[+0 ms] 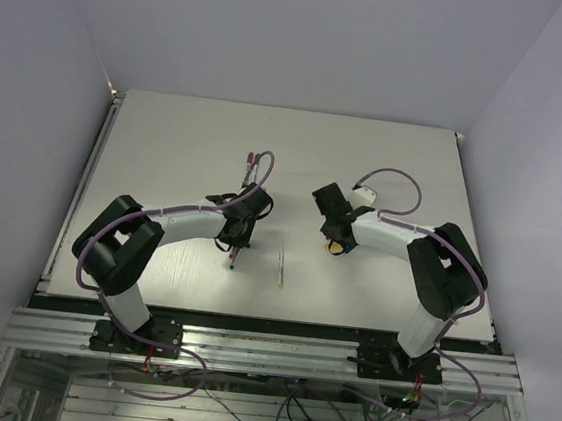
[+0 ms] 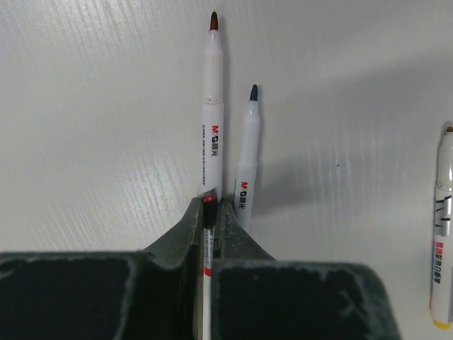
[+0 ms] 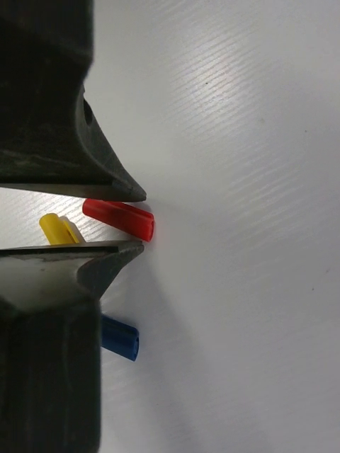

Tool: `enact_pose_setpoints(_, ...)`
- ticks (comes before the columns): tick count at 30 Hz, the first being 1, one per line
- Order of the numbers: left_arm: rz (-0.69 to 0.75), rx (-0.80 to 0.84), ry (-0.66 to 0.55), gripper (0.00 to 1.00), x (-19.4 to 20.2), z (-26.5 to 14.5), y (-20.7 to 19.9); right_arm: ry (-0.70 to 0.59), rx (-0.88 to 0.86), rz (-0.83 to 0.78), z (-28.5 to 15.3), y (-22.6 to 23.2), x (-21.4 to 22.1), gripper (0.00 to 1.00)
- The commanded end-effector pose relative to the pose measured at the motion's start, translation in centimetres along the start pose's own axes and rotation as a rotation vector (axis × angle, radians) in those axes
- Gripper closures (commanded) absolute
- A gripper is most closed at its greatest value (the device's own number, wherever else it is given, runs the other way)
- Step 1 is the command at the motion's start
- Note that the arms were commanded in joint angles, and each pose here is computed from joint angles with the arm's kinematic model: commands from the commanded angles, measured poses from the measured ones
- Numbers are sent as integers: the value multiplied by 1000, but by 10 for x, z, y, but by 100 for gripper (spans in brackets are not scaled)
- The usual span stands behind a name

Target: Insert the pens into the pen caps

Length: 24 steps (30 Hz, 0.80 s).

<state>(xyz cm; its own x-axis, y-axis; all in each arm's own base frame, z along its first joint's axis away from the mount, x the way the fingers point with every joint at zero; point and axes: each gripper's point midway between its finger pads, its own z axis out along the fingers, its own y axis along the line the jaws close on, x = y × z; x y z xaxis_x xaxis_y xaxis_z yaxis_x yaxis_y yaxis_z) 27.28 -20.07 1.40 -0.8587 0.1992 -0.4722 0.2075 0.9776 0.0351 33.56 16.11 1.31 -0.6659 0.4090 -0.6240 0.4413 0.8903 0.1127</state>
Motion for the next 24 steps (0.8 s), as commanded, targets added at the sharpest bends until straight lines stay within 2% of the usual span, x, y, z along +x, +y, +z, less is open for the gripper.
enact_pose_setpoints(1,-18,19,-2,93,-3,4,-4,69,85,-48,10,-22,22,75)
enact_pose_setpoints(12,-22,16,0,93,-2,6,-2,94,78,-70,11,-26,30,100)
enact_pose_setpoints(19,-31,16,-16,93,-7,4,-1,71,4,-72,5,-15,23,100)
enact_pose_setpoints(24,-43,-12,-65,93,-23,-3,5,2,-58,-79,-3,-1,0,100)
